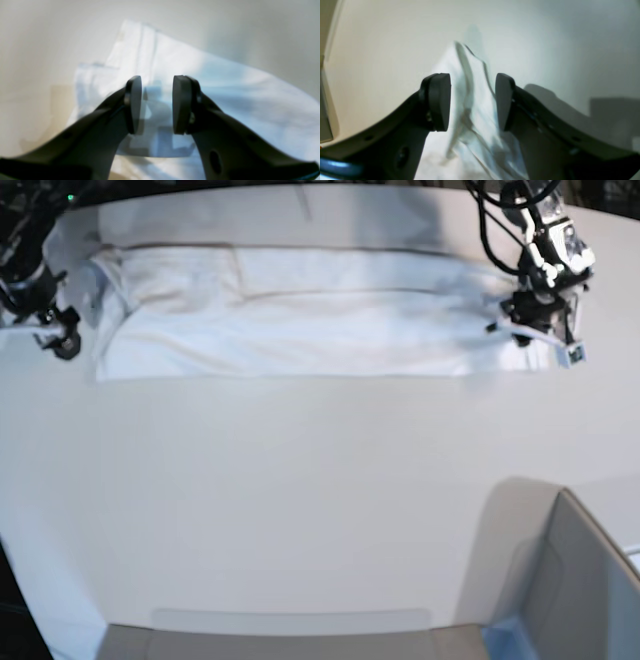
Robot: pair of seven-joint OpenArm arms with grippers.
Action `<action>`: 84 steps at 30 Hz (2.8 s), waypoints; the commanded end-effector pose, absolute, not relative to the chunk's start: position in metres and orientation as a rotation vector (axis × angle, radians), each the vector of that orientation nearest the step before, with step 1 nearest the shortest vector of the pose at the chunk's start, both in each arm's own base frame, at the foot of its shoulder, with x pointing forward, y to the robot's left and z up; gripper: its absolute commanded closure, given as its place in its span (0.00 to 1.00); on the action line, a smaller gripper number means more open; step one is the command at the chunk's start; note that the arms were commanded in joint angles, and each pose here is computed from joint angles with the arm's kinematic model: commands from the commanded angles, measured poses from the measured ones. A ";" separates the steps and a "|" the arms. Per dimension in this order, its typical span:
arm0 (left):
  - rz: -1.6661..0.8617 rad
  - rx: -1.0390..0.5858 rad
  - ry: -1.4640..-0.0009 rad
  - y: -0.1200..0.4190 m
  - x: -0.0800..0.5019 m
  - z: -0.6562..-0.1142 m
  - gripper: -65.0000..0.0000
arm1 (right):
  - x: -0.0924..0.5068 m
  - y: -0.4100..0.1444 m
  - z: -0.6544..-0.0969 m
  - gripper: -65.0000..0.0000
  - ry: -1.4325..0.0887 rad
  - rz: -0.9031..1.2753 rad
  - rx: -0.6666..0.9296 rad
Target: Layout the t-shirt on the table in an organized manner, then fold the t-shirt properly
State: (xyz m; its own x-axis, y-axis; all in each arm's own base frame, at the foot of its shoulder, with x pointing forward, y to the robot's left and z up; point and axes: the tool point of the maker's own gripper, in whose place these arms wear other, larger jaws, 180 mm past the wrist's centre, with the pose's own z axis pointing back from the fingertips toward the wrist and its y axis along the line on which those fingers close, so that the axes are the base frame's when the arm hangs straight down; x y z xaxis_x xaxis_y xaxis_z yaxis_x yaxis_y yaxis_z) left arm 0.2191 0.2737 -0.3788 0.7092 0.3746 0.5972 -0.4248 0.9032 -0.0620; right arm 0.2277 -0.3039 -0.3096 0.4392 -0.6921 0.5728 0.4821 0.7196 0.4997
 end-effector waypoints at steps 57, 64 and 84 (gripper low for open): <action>0.367 0.134 -0.654 0.304 0.252 -0.369 0.64 | 0.246 -0.031 -0.377 0.55 -0.466 0.017 0.552; 0.290 0.130 -0.694 0.290 0.265 -0.367 0.60 | 0.245 -0.031 -0.379 0.55 -0.462 0.016 0.552; 0.209 0.254 -0.613 0.313 0.257 -0.387 0.55 | 0.245 -0.032 -0.379 0.55 -0.462 0.014 0.551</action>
State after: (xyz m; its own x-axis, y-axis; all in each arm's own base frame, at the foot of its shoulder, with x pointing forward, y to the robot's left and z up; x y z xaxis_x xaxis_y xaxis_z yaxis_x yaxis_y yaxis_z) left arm 0.2496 0.3069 -0.3990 0.8181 0.1399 0.5578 -0.2670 0.9515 0.1529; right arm 0.2399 -0.0317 -0.3850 0.9093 -0.1069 0.4022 -0.1207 0.8571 0.5008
